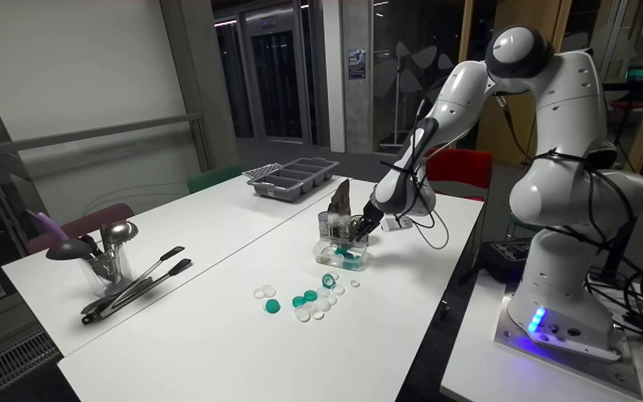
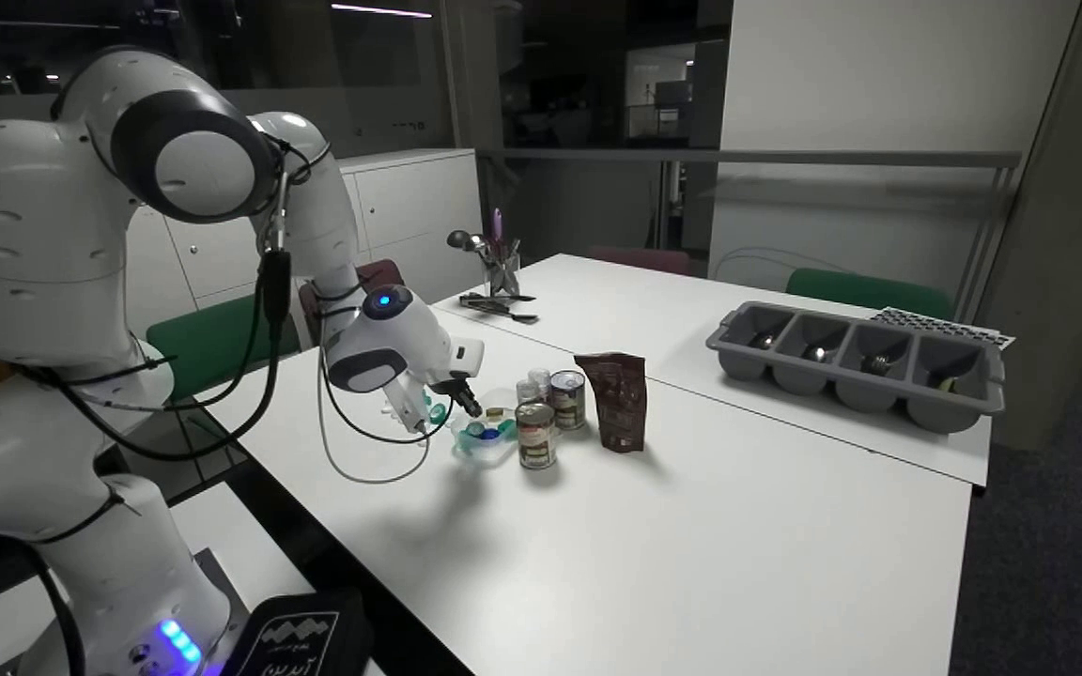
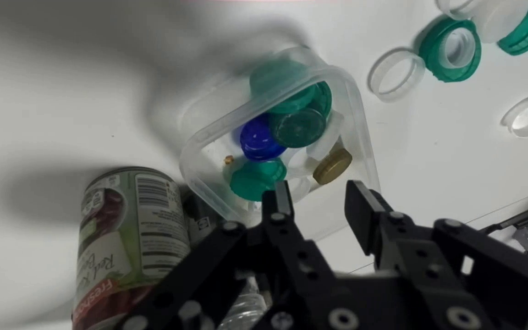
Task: Put one green cap in the bowl
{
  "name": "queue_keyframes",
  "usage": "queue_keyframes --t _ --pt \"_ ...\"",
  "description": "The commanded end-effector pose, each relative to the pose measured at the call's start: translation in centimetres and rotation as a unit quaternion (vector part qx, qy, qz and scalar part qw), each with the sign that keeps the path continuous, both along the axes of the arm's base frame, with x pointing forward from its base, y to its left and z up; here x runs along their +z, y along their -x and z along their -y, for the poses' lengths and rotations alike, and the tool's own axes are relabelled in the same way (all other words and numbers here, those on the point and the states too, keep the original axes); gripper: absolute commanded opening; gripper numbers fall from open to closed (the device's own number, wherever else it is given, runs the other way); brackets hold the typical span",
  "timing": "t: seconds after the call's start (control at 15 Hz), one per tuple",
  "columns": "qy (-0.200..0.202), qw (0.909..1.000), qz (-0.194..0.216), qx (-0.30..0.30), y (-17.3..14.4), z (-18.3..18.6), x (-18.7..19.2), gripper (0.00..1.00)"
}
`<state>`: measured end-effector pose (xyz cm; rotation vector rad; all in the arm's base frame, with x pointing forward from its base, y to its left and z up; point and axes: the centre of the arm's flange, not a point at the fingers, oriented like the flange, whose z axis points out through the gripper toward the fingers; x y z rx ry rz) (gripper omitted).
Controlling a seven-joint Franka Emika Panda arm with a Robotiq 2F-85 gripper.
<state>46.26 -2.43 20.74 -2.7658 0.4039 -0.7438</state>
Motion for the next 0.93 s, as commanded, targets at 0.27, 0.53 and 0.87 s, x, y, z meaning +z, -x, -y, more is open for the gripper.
queue_keyframes --t 0.27,0.53,0.87 --pt "0.024 0.9899 -0.037 0.134 0.6 -6.7 1.5 0.99" --pt "0.015 0.9646 -0.104 0.242 2.5 -16.3 3.9 1.00" --pt "0.002 0.9004 -0.214 0.379 5.6 -25.4 7.0 1.00"
